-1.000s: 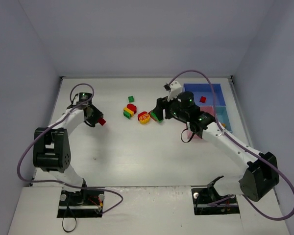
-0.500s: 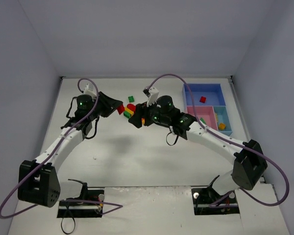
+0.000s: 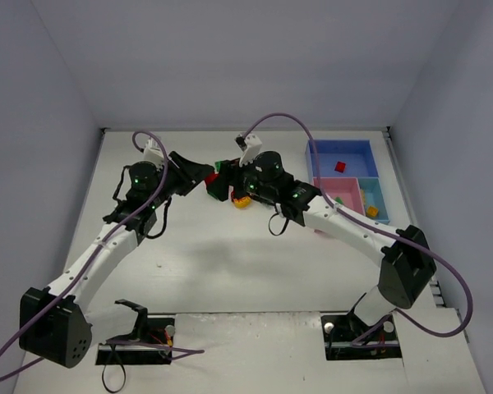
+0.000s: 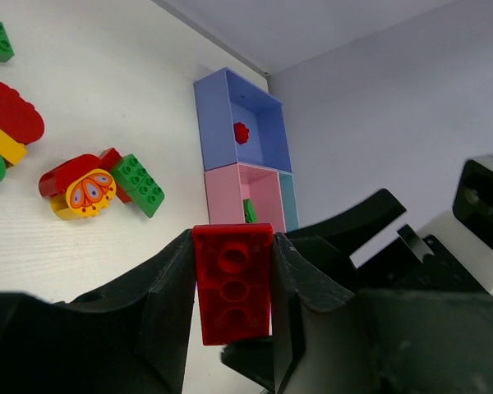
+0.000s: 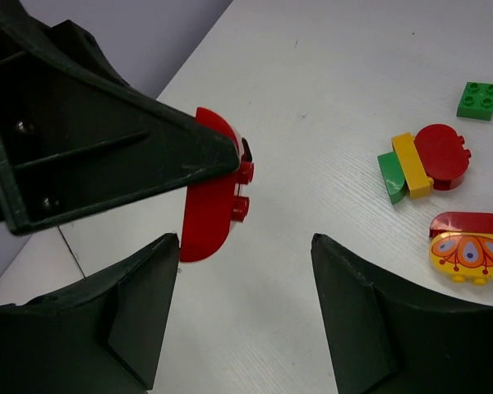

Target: Sort the legos into containers by color

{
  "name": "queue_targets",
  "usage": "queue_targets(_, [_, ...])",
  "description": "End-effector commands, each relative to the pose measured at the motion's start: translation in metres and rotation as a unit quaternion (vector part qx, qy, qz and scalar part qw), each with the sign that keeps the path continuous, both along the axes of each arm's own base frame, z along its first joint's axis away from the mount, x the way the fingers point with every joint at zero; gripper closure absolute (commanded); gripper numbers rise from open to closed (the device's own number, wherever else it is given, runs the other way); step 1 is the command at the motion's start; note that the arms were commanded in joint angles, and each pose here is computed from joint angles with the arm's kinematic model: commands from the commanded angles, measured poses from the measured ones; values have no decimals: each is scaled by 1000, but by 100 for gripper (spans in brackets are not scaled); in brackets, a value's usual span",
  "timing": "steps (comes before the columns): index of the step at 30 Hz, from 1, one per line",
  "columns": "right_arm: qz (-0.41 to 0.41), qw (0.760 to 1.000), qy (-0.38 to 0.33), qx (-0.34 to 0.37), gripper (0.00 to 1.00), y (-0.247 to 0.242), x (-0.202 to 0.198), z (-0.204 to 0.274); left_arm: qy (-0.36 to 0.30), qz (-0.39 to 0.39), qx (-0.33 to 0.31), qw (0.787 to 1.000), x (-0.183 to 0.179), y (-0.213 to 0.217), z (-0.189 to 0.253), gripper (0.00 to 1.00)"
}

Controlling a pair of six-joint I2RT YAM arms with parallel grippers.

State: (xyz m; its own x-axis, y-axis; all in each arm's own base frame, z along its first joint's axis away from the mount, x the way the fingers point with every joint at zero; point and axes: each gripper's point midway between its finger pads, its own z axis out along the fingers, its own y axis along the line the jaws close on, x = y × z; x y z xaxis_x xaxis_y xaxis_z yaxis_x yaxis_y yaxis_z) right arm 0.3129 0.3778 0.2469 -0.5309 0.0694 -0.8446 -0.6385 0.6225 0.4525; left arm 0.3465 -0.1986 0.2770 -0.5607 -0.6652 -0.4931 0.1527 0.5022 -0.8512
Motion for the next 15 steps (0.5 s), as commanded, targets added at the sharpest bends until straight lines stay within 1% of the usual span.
queue_targets(1, [0,997,-50,54,39,16,11,48,-47,-1,-16,999,-5,-5,32,88])
queue_targets(6, [8,996,-65,57,41,21,8,56,-42,-4,-12,999,-8,-8,29,88])
queue_targets(10, [2,996,-73,51,46,18,10,55,-35,-3,-8,999,-10,-9,24,88])
queue_targets(13, [-3,996,-82,46,57,15,11,54,-29,-6,-7,1000,-11,-11,19,88])
queue_targets(14, [-3,996,-85,41,65,14,12,51,-28,-9,-6,1000,-12,-12,18,88])
queue_targets(15, [-3,996,-86,37,71,14,12,49,-28,-9,-6,1000,-12,-12,18,88])
